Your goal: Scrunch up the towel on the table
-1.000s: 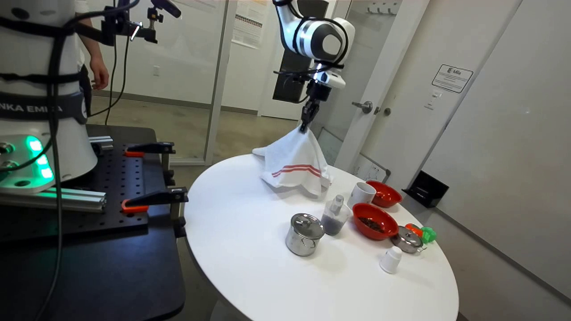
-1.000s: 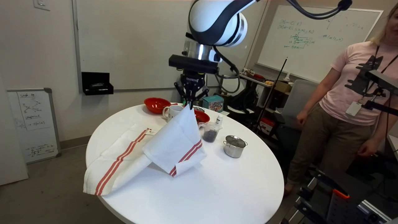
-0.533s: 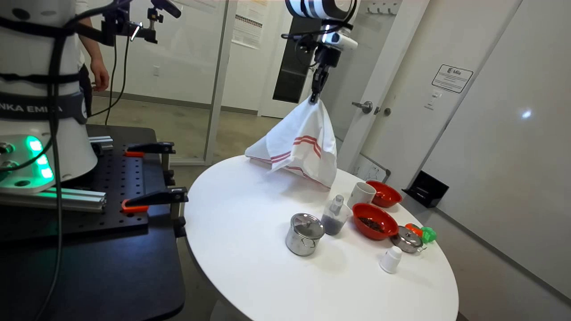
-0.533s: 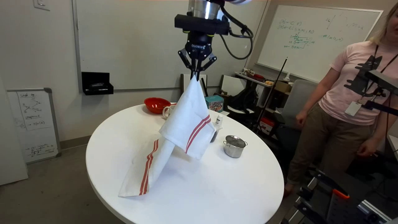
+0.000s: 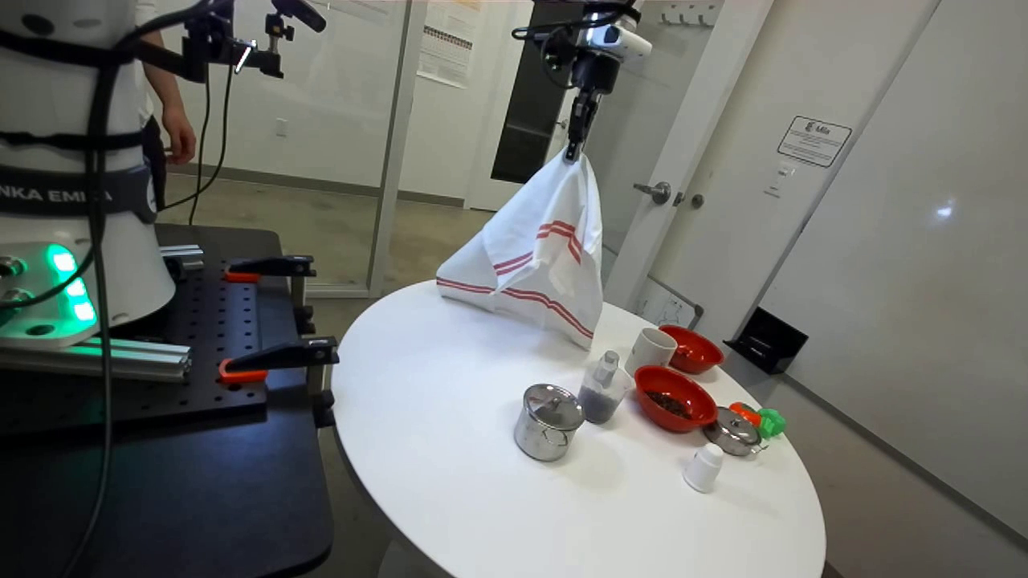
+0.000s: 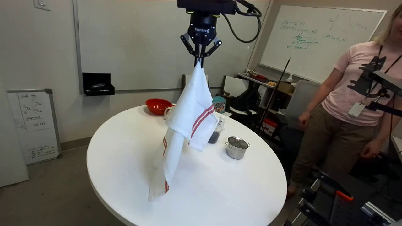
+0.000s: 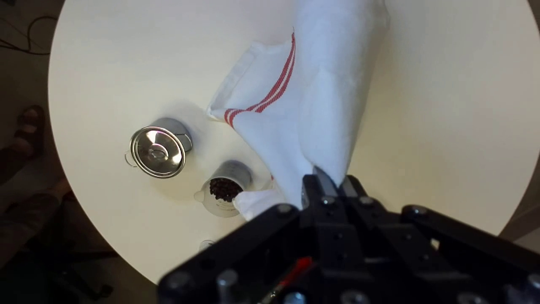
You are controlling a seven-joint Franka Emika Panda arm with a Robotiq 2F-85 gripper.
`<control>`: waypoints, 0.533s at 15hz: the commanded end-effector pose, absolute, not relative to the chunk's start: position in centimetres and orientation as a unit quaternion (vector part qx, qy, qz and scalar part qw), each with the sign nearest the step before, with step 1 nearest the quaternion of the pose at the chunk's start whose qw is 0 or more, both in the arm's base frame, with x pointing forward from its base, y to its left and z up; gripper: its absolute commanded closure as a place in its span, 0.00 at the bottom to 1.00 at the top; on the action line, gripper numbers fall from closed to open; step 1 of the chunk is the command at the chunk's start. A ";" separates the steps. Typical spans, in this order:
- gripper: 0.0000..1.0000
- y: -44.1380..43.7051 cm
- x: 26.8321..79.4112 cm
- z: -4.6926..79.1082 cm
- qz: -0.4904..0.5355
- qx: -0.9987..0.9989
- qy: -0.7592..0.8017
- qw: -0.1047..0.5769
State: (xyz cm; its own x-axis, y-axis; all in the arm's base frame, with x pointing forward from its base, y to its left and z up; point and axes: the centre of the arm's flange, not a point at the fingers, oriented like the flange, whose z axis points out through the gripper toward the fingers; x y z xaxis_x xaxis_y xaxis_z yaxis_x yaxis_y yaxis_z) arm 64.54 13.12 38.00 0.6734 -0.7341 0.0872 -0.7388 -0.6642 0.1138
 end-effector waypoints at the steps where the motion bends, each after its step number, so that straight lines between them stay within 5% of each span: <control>1: 0.98 13.1 64.5 38.0 0.017 0.912 -0.404 0.070; 8: 0.99 13.0 64.0 42.7 0.045 0.862 -0.504 0.016</control>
State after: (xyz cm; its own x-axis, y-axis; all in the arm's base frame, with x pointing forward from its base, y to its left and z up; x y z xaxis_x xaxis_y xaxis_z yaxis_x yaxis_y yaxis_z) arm 64.71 12.89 39.54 0.5950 -0.7979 0.0962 -0.8037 -0.5917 0.0627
